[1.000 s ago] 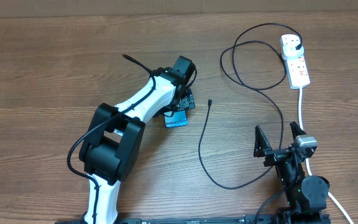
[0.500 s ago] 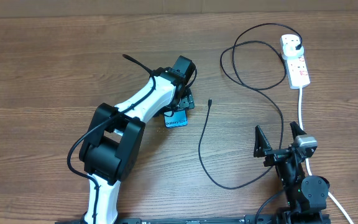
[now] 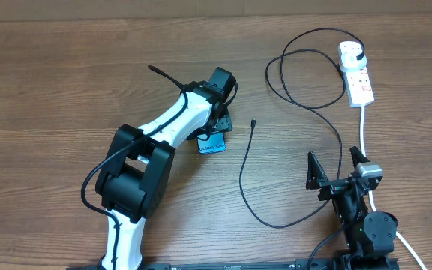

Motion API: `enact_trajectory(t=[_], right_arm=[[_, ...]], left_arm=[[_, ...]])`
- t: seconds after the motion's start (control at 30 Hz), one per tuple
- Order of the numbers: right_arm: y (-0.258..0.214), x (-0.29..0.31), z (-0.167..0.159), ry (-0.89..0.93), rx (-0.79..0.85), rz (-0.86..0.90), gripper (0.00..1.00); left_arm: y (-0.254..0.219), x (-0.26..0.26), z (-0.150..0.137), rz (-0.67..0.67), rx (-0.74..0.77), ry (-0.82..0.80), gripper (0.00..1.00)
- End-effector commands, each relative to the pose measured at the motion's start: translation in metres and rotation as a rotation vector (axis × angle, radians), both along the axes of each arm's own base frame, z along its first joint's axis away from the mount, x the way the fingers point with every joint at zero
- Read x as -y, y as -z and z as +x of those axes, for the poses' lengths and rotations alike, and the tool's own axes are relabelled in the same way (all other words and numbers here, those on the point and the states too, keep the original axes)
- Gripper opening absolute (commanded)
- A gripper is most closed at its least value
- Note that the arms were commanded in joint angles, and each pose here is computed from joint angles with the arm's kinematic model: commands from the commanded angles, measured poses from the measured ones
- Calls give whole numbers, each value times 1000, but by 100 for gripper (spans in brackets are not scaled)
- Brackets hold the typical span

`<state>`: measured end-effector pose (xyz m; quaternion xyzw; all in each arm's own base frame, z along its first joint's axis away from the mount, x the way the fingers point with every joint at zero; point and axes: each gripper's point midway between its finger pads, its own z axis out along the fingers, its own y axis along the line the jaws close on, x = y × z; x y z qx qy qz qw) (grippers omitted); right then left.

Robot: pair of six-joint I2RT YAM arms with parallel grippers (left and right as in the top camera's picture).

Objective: Plug charger to phone and switch on socket
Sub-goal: 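Close the left gripper on the phone's long edges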

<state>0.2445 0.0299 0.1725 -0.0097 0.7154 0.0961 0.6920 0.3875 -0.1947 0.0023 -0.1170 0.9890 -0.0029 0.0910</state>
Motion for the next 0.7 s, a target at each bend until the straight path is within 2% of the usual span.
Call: enact_trajectory(t=[0.0,0.67], right_arm=[[1,-1,0,-5,5,4,100],[1,-1,0,-5,5,4,100]], left_arm=[[18,-10,-6,37,-40,-13,75],[15,-6,-10,12,-65,-10,73]])
